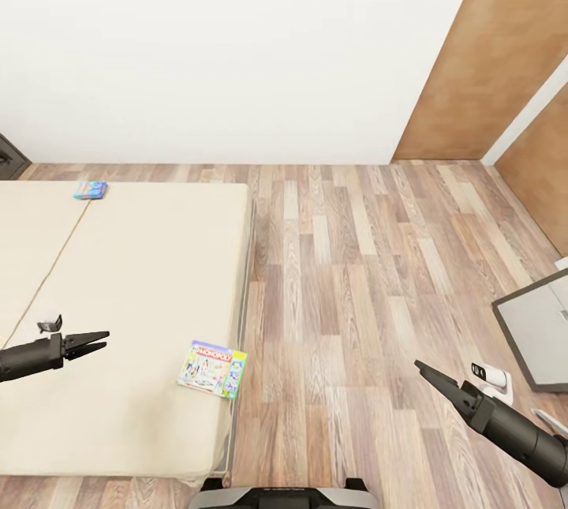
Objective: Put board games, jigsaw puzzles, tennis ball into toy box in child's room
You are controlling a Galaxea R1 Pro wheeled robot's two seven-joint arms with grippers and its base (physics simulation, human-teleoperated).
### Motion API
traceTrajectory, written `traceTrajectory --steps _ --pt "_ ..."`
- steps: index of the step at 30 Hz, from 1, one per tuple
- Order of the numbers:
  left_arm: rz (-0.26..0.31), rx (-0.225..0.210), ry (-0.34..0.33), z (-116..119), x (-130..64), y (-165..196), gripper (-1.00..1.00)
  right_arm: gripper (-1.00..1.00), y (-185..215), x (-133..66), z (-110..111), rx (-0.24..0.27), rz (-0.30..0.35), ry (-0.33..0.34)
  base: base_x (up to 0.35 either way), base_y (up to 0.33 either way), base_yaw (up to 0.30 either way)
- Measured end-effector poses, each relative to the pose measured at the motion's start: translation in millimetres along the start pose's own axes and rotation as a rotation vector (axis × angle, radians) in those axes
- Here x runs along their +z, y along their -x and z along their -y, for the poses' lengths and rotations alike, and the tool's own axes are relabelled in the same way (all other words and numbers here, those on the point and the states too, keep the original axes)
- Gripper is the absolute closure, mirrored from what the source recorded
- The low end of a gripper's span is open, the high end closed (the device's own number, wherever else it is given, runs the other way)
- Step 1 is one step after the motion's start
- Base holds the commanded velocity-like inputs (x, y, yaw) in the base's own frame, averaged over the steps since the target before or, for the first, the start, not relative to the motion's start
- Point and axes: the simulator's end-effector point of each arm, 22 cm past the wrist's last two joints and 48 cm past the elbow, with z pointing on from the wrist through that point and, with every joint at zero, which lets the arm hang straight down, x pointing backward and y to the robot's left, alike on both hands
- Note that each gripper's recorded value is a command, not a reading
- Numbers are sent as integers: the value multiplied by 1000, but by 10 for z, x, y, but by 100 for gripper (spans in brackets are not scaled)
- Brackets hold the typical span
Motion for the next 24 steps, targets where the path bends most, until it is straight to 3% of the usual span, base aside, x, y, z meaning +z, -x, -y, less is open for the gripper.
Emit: traceTrajectory --steps 24 --pt "19 32 -17 170 -54 72 -100 -100 115 -13 -157 -69 29 26 0 0 0"
